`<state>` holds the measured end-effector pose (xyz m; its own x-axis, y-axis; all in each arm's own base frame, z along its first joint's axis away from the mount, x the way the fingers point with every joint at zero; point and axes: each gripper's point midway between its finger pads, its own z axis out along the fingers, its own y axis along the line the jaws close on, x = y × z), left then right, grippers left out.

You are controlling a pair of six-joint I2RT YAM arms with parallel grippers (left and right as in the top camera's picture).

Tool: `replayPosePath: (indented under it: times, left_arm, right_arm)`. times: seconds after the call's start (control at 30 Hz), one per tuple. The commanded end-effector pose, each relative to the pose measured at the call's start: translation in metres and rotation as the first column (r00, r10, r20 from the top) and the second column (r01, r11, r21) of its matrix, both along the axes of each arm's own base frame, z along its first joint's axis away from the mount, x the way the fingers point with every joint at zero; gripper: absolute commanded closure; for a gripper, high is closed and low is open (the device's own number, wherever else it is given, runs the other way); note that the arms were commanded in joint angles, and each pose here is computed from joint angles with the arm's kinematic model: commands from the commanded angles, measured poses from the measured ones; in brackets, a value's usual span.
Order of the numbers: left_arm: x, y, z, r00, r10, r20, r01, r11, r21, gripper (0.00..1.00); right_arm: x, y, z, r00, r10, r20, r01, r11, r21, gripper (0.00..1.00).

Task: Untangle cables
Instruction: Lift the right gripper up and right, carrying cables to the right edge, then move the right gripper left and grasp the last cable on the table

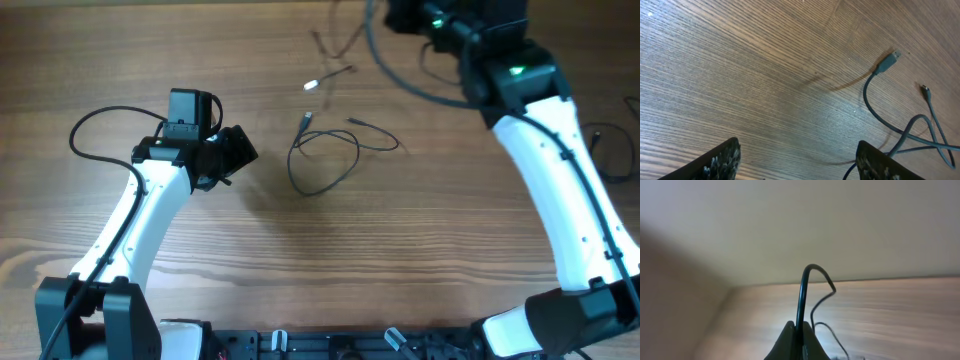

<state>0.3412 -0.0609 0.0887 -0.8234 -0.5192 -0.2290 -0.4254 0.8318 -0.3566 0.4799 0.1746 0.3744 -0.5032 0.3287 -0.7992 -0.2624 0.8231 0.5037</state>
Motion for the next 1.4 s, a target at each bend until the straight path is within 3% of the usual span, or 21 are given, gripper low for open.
replayPosePath:
  times: [0.0,0.23,0.4,0.7,0.9,1.2,1.27,1.37]
  left_arm:
    - [0.003,-0.001,0.001,1.0,-0.003,0.0,0.003,1.0,-0.014,0.24]
    - [0.003,-0.001,0.001,1.0,-0.003,0.0,0.003,1.0,-0.014,0.24]
    - [0.003,-0.001,0.001,1.0,-0.002,0.0,0.002,1.0,-0.013,0.24]
    - [0.002,-0.001,0.001,1.0,-0.003,-0.003,0.002,1.0,-0.013,0.24]
    - [0.001,-0.001,0.001,1.0,-0.003,-0.009,0.002,1.0,-0.013,0.24]
    - [0.0,-0.001,0.0,1.0,-0.003,-0.01,0.003,1.0,-0.012,0.24]
    - [0.0,-0.001,0.0,1.0,-0.003,-0.01,0.003,1.0,-0.012,0.24]
    - [0.0,-0.001,0.0,1.0,-0.003,-0.01,0.003,1.0,-0.012,0.24]
  right_arm:
    - [0.016,-0.068,-0.001,0.979,-0.204,-0.017,0.203,0.979,-0.03,0.96]
    - [0.006,-0.172,-0.045,0.89,-0.412,-0.195,0.396,0.911,-0.115,0.96]
    - [-0.024,-0.26,-0.076,0.732,-0.609,-0.306,0.566,0.793,-0.223,0.96]
    - [-0.074,-0.362,-0.1,0.513,-0.762,-0.395,0.722,0.632,-0.282,0.96]
    - [-0.104,-0.406,-0.131,0.376,-0.793,-0.479,0.761,0.559,-0.329,0.96]
    - [-0.123,-0.429,-0.193,0.262,-0.769,-0.583,0.682,0.575,-0.452,0.95]
    - [-0.129,-0.434,-0.207,0.216,-0.771,-0.599,0.663,0.566,-0.489,0.89]
    - [-0.135,-0.435,-0.227,0.165,-0.762,-0.626,0.63,0.57,-0.528,0.73]
